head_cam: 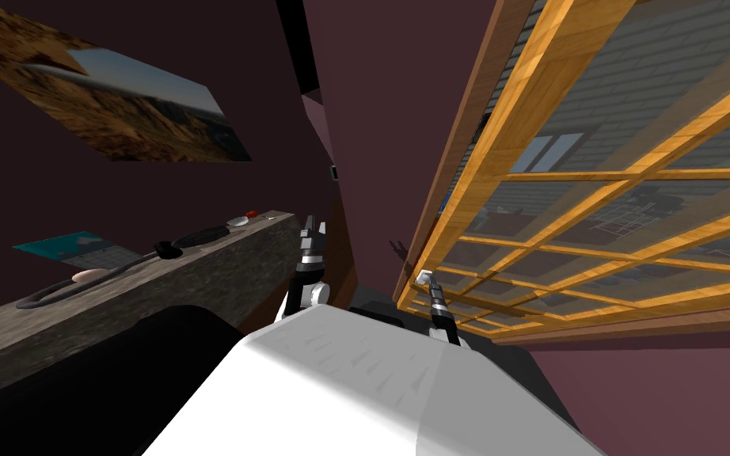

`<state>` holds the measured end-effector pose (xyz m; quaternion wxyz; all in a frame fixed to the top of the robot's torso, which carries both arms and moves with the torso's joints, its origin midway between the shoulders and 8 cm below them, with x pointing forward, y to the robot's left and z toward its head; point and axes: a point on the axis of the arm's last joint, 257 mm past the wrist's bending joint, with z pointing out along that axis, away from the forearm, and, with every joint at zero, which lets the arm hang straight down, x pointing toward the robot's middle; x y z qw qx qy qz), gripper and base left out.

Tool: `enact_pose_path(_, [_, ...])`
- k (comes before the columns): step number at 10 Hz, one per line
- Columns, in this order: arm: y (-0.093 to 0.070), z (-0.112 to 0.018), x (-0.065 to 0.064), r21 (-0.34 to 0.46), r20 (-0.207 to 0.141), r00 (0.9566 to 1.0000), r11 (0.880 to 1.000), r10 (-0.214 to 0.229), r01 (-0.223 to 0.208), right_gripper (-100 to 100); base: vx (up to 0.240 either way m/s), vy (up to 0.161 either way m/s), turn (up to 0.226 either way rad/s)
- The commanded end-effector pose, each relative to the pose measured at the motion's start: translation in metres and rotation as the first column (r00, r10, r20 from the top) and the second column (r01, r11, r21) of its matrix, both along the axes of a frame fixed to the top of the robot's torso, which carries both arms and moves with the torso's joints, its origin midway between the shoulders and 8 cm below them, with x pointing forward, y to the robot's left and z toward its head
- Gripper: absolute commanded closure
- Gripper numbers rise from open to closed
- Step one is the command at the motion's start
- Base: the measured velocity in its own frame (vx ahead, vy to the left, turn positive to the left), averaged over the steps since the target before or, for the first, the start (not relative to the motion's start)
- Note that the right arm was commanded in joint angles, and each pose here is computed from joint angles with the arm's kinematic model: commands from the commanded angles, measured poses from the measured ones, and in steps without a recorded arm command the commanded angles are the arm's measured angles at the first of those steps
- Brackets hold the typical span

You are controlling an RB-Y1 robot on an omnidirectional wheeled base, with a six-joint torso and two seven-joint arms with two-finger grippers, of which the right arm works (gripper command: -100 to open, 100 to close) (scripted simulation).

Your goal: Pull the door open

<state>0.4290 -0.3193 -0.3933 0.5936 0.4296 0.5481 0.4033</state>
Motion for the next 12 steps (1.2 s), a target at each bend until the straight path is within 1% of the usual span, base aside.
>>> enact_pose_path(1, [0.020, -0.008, -0.001, 0.050, -0.015, 0.9996, 0.998, 0.024, -0.023, 100, -0.025, -0.005, 0.051])
enact_pose_path(2, [0.014, -0.008, -0.002, 0.095, -0.012, 0.9999, 0.995, 0.013, -0.011, 100, -0.027, -0.008, 0.068])
enact_pose_path(3, [0.014, -0.008, -0.002, 0.098, -0.011, 0.9999, 0.995, 0.013, -0.012, 100, -0.020, -0.009, 0.034])
enact_pose_path(4, [0.009, -0.008, -0.002, 0.142, -0.008, 1.0000, 0.990, 0.001, 0.000, 100, -0.012, 0.001, 0.091])
enact_pose_path(5, [0.009, -0.008, -0.002, 0.146, -0.008, 1.0000, 0.989, 0.001, 0.000, 100, -0.027, 0.001, 0.069])
enact_pose_path(7, [-0.002, -0.008, -0.004, 0.225, -0.002, 0.9997, 0.974, -0.023, 0.023, 100, -0.049, -0.009, 0.125])
enact_pose_path(8, [-0.002, -0.008, -0.004, 0.240, -0.001, 0.9997, 0.971, -0.023, 0.023, 100, -0.038, -0.014, 0.026])
enact_pose_path(9, [-0.007, -0.008, -0.005, 0.282, 0.003, 0.9994, 0.959, -0.035, 0.033, 100, -0.038, 0.004, 0.080])
enact_pose_path(10, [-0.007, -0.008, -0.005, 0.286, 0.003, 0.9994, 0.958, -0.035, 0.033, 100, -0.022, 0.007, 0.040])
enact_pose_path(11, [-0.013, -0.008, -0.006, 0.332, 0.007, 0.9988, 0.942, -0.048, 0.043, 100, -0.029, 0.000, 0.069])
enact_pose_path(12, [-0.018, -0.008, -0.007, 0.362, 0.009, 0.9981, 0.931, -0.061, 0.053, 100, -0.048, -0.016, 0.124])
